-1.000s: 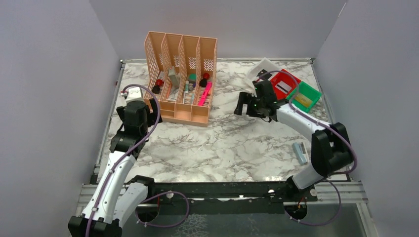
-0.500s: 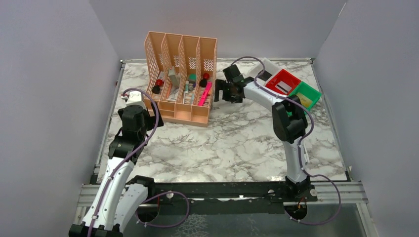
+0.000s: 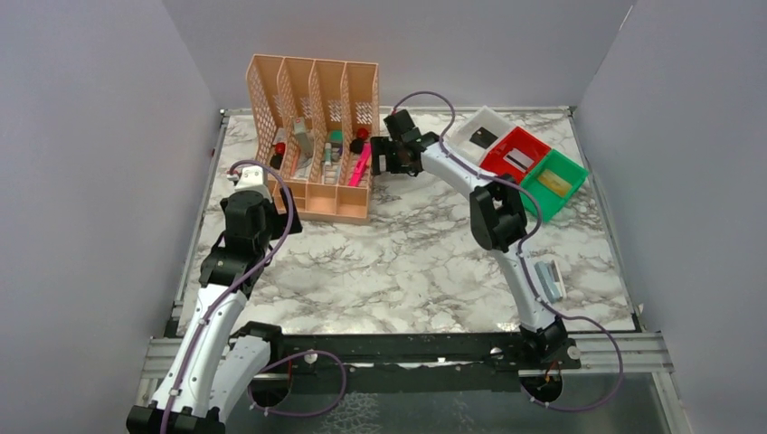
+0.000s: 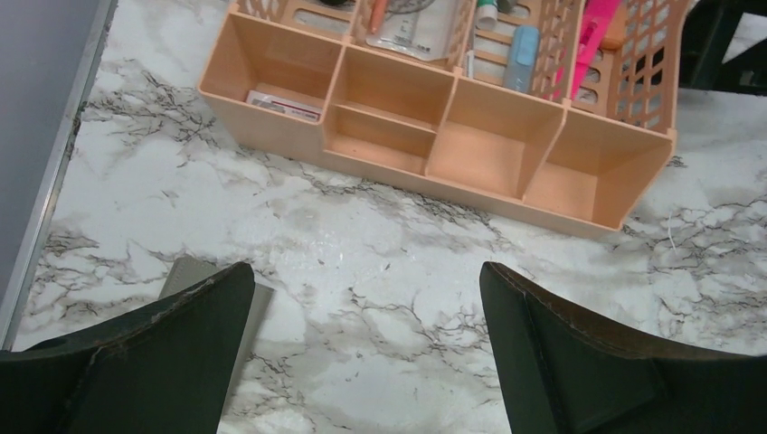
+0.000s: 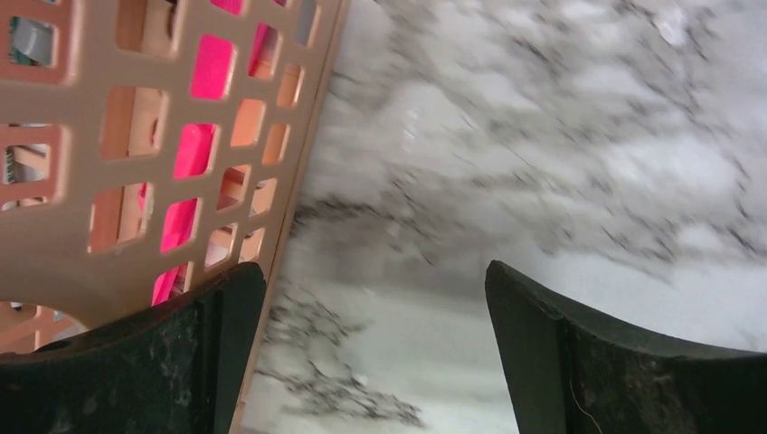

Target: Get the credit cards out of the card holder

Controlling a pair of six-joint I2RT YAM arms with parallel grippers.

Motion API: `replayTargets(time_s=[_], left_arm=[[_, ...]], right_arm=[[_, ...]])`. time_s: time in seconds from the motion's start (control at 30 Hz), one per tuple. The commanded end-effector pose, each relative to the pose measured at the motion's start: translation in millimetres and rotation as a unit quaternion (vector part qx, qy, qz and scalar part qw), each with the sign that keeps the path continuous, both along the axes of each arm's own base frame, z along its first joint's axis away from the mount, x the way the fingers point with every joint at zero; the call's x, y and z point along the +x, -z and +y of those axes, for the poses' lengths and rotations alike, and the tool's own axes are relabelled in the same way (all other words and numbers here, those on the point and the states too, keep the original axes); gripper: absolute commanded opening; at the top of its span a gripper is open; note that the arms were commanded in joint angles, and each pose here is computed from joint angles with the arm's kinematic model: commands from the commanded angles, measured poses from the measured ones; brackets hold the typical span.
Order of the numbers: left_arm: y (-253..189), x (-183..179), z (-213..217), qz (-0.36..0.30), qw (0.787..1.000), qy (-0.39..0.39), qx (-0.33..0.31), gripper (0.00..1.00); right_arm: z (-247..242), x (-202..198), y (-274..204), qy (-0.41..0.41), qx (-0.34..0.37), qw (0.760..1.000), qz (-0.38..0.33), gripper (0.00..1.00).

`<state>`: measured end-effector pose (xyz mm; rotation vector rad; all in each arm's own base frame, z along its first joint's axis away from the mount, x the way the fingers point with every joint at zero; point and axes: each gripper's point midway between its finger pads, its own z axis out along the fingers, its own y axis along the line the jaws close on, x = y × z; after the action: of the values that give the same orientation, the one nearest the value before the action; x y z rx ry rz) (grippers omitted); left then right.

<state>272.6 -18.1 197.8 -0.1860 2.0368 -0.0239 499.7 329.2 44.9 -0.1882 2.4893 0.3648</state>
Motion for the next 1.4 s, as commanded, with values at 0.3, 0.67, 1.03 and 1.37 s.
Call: replayTargets(time_s=[0.3,0.67,1.03,1.37], left_arm=[[7.5,4.3,-8.8,0.01,1.0,0.025,-0.006,0.99],[33.3,8.8,-34.7,0.061,0.994,0.087,-0.034,0.99],[65.8,33.9,-109.0,0.115,0.956,0.184,-0.195,0.99],[75.3,114.3,-105.1,0.096,0.972,0.137,-0.163,0.99]], right_arm=[[133.4,26.7,-35.6,-0.077,0.156,0.98,-0.093,0.95],[123.3,4.0,-68.1,-0.151,0.167,0.972,-0.069,0.97],[20.6,-57.7,-139.5,-0.086,0.082,0.983,-0.138,0.99],[-70.7,-138.7,-132.1,-0.032,0.031,0.989,-0.138,0.99]])
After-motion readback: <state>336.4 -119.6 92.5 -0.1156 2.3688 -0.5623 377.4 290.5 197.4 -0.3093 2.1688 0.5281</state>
